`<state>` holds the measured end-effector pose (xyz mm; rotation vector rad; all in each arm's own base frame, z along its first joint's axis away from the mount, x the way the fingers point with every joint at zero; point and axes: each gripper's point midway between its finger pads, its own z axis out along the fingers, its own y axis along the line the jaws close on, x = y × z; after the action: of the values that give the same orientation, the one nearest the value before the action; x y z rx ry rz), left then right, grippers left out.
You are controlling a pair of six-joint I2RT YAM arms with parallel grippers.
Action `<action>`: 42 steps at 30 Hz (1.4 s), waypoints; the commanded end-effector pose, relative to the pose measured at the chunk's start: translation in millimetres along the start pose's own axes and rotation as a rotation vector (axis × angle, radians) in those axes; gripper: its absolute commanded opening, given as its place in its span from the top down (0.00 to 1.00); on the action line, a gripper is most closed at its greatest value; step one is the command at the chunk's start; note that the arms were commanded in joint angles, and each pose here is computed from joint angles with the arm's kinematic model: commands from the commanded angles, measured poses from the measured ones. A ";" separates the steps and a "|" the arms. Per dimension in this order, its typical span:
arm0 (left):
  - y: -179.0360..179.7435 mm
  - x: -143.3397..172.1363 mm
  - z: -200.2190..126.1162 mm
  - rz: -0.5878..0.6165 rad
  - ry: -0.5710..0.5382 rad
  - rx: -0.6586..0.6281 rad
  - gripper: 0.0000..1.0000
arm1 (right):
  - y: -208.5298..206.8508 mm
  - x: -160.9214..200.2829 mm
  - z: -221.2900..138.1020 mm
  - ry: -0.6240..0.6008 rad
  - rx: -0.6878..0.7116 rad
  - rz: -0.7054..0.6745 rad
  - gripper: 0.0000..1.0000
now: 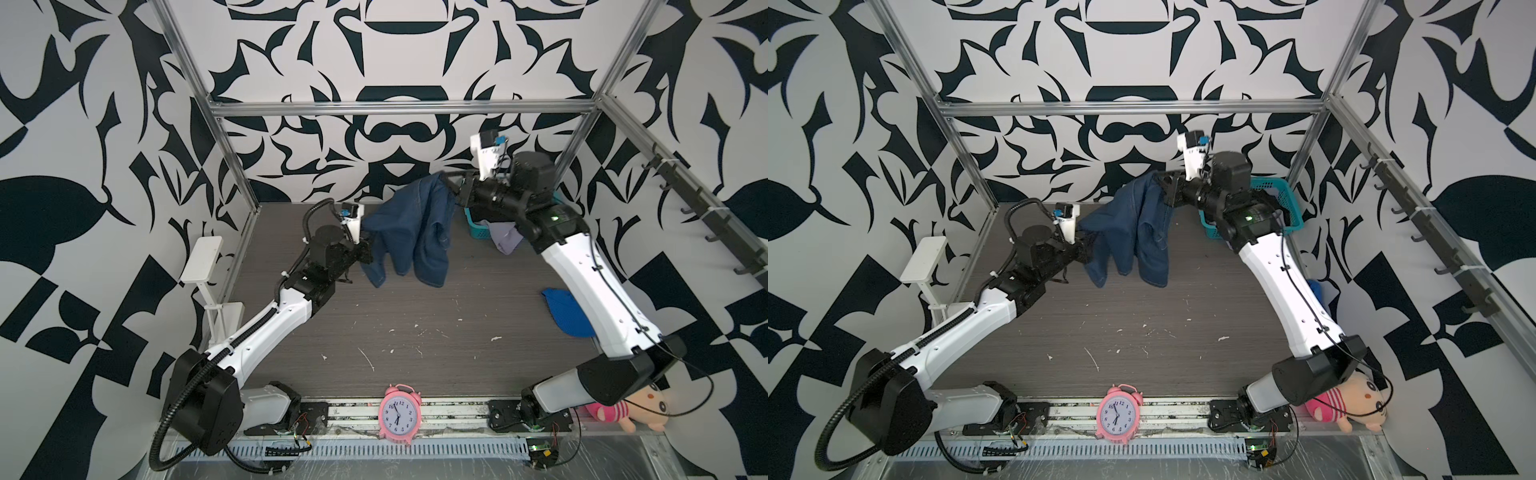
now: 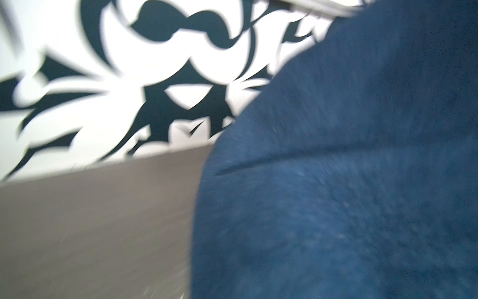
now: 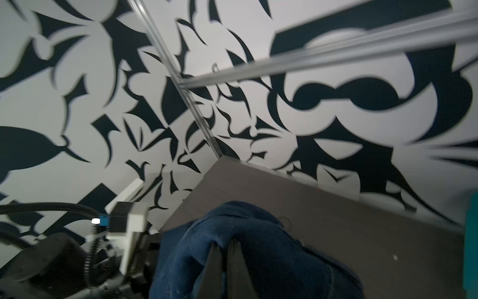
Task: Fold and stack skirts
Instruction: Place the skirt at the center of the table.
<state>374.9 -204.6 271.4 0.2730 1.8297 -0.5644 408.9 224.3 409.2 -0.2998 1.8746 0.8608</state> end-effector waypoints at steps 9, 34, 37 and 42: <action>65.3 115.8 1.7 0.036 0.305 -0.200 0.47 | -113.0 70.5 83.7 0.088 0.295 0.075 0.52; 28.4 48.5 -9.2 -0.216 0.231 -0.091 1.00 | 96.3 317.1 57.7 0.182 -0.320 -0.504 0.43; 23.2 58.6 4.6 -0.206 0.284 -0.097 1.00 | 118.6 334.9 63.3 0.128 -0.351 -0.516 0.42; 15.6 66.4 15.1 -0.196 0.304 -0.088 1.00 | 137.0 348.4 67.0 0.012 -0.318 -0.548 0.41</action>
<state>368.9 -196.0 191.5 0.1322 2.2120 -0.5613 207.3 410.6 89.4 -1.1342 1.7746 0.7749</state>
